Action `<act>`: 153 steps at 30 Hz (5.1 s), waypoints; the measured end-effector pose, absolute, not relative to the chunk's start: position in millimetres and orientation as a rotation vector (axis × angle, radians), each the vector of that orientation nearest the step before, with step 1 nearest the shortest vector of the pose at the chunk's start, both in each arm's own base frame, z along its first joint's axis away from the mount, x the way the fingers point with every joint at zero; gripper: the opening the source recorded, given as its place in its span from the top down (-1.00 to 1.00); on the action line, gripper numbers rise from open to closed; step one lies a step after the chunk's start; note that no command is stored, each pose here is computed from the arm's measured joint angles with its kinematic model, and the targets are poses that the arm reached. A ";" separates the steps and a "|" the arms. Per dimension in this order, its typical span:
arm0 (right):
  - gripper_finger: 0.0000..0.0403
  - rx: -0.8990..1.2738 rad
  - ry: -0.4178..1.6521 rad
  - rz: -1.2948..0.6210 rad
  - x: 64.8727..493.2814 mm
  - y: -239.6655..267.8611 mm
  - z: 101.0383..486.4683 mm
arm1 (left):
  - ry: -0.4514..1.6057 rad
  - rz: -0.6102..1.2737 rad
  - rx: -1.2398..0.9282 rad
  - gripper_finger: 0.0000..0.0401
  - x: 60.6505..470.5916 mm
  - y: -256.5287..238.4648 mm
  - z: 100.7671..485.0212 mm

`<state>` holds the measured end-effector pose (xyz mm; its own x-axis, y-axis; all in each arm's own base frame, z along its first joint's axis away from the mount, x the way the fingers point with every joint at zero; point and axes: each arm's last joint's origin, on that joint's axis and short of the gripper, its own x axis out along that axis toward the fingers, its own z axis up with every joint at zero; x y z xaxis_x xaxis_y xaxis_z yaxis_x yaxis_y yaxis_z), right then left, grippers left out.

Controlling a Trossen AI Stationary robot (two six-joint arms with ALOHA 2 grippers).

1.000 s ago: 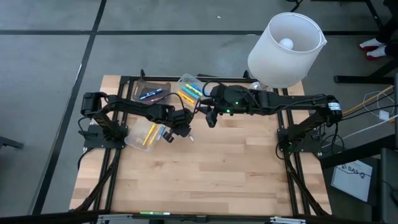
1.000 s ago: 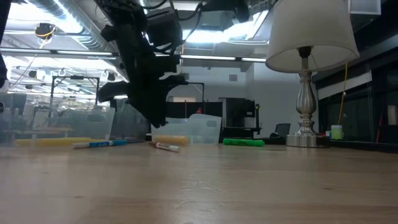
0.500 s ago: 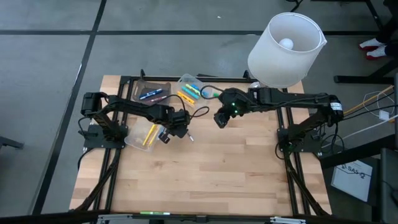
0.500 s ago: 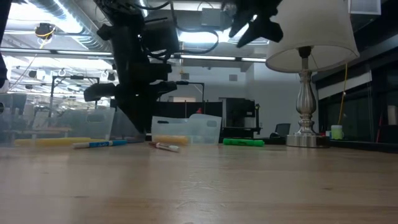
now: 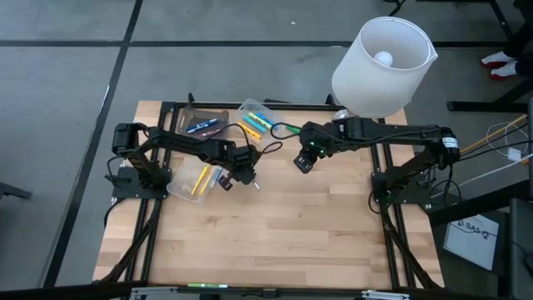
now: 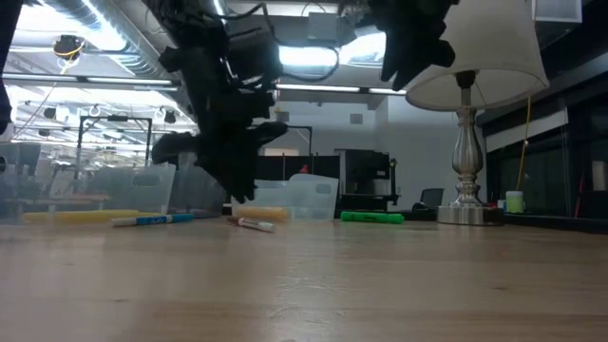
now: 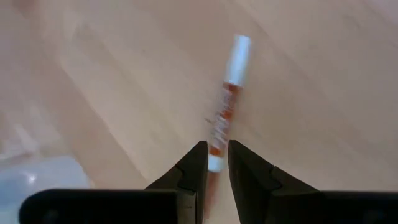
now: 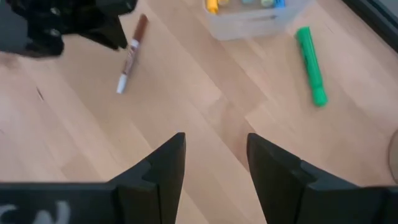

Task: Pick & Place Markers
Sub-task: Put the brown marker into the black bin

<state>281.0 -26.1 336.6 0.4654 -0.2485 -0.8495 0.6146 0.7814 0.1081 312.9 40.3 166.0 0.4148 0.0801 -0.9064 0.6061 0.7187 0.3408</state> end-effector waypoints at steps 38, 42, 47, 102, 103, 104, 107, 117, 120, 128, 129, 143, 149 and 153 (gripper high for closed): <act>0.15 0.586 0.878 -0.685 288.1 -27.6 287.0 | 1.007 -0.096 0.413 0.71 323.1 46.2 191.7; 0.15 0.671 0.772 -0.681 299.7 -28.3 266.4 | 0.918 -0.006 0.307 0.71 312.3 44.6 221.4; 0.15 0.697 0.694 -0.643 318.4 -29.4 240.5 | 0.817 0.109 0.237 0.71 292.3 43.1 257.9; 0.15 0.482 1.004 -0.492 441.2 -18.1 136.3 | 0.635 0.434 0.092 0.71 220.8 40.2 324.6; 0.15 0.477 1.006 -0.491 441.2 -18.2 136.1 | 0.635 0.434 0.092 0.71 220.8 40.2 324.6; 0.16 0.470 1.008 -0.487 441.2 -18.2 136.0 | 0.635 0.433 0.093 0.71 220.8 40.1 324.6; 0.23 0.459 1.014 -0.483 440.9 -18.3 135.4 | 0.635 0.434 0.093 0.71 220.8 40.2 324.6; 0.88 0.399 1.029 -0.459 440.4 -18.7 134.4 | 0.634 0.434 0.093 0.71 220.8 40.2 324.7; 0.87 0.405 1.031 -0.445 440.7 -18.3 134.5 | 0.632 0.434 0.083 0.71 220.8 40.1 324.7; 0.87 0.445 1.040 -0.403 440.5 -18.5 136.1 | 0.576 0.430 0.007 0.71 210.5 37.9 333.4; 0.87 0.449 1.043 -0.397 440.4 -19.2 136.3 | 0.568 0.433 0.006 0.71 207.0 37.5 335.6; 0.87 0.546 0.939 -0.278 444.0 -28.1 159.8 | 0.393 0.524 -0.084 0.71 156.2 32.3 364.2; 0.87 0.601 0.867 -0.226 450.3 -29.0 165.4 | 0.325 0.536 -0.122 0.71 143.7 30.8 371.5; 0.87 0.618 0.822 -0.194 453.8 -29.1 169.1 | 0.289 0.537 -0.138 0.71 136.8 29.9 375.4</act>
